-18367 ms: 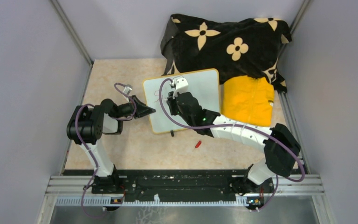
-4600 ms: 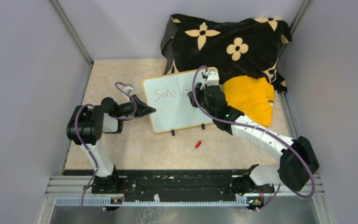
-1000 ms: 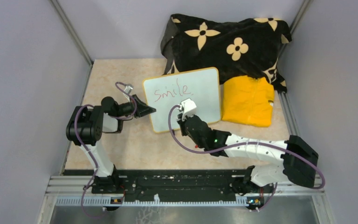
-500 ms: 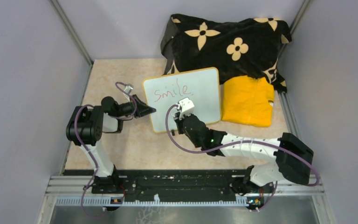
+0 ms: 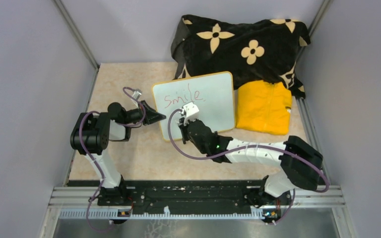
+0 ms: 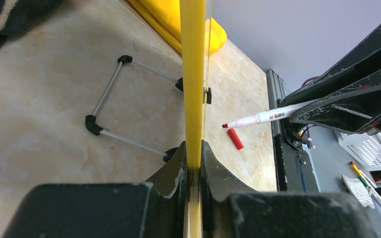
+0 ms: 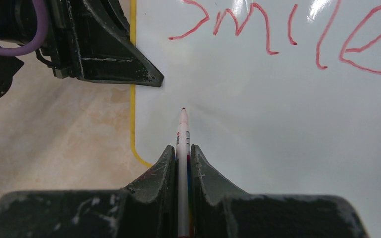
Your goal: Write a sentence on the whiteboard
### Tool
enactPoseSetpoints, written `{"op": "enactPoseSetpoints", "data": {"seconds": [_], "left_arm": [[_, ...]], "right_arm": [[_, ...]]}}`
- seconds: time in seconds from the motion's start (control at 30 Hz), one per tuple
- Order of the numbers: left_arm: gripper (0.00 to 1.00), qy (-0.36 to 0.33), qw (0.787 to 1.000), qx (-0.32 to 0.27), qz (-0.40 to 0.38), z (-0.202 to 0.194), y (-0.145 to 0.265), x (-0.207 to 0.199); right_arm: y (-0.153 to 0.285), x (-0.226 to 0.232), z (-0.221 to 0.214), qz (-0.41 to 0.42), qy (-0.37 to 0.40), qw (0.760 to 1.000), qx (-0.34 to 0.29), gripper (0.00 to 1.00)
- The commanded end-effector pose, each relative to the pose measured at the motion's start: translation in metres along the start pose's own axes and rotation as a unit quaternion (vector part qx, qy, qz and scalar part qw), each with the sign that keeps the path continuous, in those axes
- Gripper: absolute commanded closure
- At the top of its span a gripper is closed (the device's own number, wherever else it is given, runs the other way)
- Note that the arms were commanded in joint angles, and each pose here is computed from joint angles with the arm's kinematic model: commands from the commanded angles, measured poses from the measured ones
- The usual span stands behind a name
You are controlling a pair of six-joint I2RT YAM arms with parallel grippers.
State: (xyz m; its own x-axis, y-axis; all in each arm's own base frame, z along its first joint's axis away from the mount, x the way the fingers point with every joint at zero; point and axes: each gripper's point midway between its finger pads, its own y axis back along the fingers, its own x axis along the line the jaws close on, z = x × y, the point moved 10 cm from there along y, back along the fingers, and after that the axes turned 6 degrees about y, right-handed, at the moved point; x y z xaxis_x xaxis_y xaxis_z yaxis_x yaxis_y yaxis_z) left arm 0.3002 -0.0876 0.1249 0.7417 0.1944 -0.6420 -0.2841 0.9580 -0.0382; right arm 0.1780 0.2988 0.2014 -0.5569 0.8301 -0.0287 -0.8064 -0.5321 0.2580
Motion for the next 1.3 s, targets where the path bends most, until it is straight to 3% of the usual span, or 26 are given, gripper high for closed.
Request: {"op": "enactPoseSetpoints", "data": {"seconds": [0.0,0.47,1.27], "left_arm": [[1.0,-0.001,1.0,0.001,0.011,-0.004,-0.002,0.007],[1.0,0.004,1.0,0.001,0.013,-0.006,-0.002,0.009],[1.0,0.003,1.0,0.001,0.013,-0.005,-0.002,0.008]], "right_arm": [[-0.006,0.012,0.03,0.026,-0.035,0.998,-0.047,1.0],[-0.011,0.017,0.009,0.024,-0.019,1.0,-0.006,1.0],[-0.018,0.015,0.007,-0.017,-0.01,1.0,0.011,1.0]]}}
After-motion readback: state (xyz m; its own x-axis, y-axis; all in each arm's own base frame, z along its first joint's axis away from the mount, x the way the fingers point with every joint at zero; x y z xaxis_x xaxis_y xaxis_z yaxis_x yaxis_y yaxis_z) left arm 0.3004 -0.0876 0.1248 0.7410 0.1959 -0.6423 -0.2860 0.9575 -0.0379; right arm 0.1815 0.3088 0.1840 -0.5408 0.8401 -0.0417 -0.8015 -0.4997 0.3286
